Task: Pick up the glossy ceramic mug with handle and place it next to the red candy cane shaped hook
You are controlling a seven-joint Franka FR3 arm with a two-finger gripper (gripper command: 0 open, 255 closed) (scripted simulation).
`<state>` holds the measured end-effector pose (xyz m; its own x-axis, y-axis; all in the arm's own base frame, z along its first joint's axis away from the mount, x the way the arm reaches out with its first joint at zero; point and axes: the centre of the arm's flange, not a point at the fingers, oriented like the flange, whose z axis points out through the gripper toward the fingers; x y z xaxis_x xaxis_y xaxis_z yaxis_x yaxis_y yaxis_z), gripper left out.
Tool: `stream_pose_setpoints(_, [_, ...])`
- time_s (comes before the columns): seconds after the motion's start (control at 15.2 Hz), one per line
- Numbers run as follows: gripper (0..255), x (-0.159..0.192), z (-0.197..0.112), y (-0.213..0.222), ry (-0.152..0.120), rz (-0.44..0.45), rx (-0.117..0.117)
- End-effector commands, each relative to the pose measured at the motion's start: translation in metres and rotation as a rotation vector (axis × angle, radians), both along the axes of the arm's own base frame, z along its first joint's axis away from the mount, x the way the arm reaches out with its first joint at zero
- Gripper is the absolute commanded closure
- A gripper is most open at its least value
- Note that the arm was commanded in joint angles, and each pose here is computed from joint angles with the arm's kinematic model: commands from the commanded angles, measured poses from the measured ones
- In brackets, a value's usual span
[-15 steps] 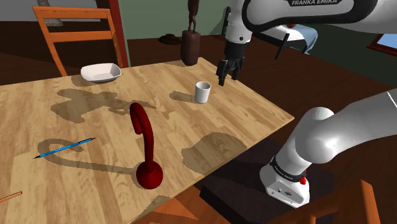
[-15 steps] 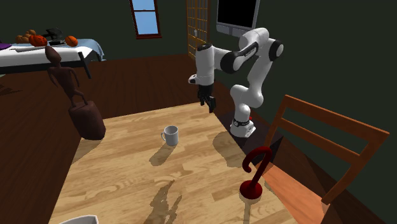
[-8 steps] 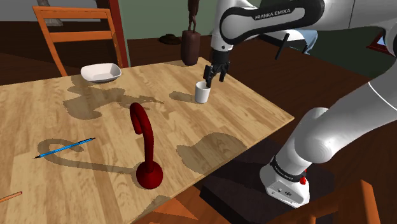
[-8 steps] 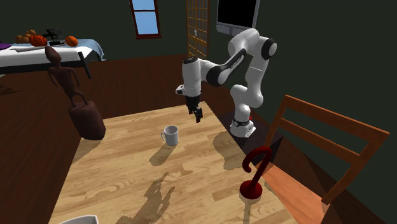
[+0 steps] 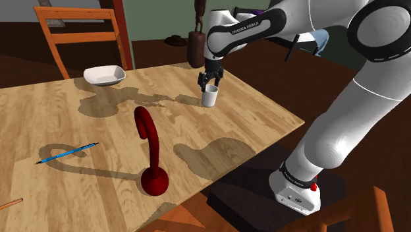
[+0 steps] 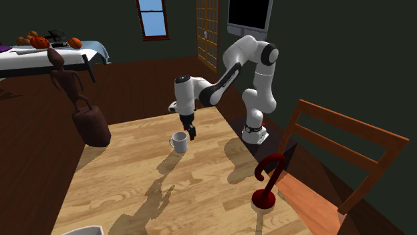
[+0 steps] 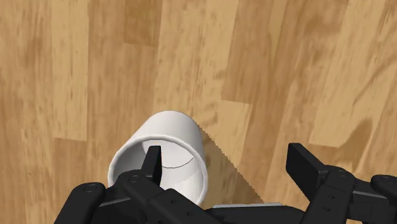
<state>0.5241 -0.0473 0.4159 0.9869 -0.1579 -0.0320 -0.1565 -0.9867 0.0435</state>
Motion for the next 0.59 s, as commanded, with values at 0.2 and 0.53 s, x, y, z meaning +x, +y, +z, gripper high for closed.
stream_pose_setpoints(0.2, [0, 0.039, -0.029, -0.017, -0.006, -0.009, -0.019])
stream_pose_setpoints(0.53, [0, 0.038, -0.055, -0.018, -0.006, -0.009, -0.019])
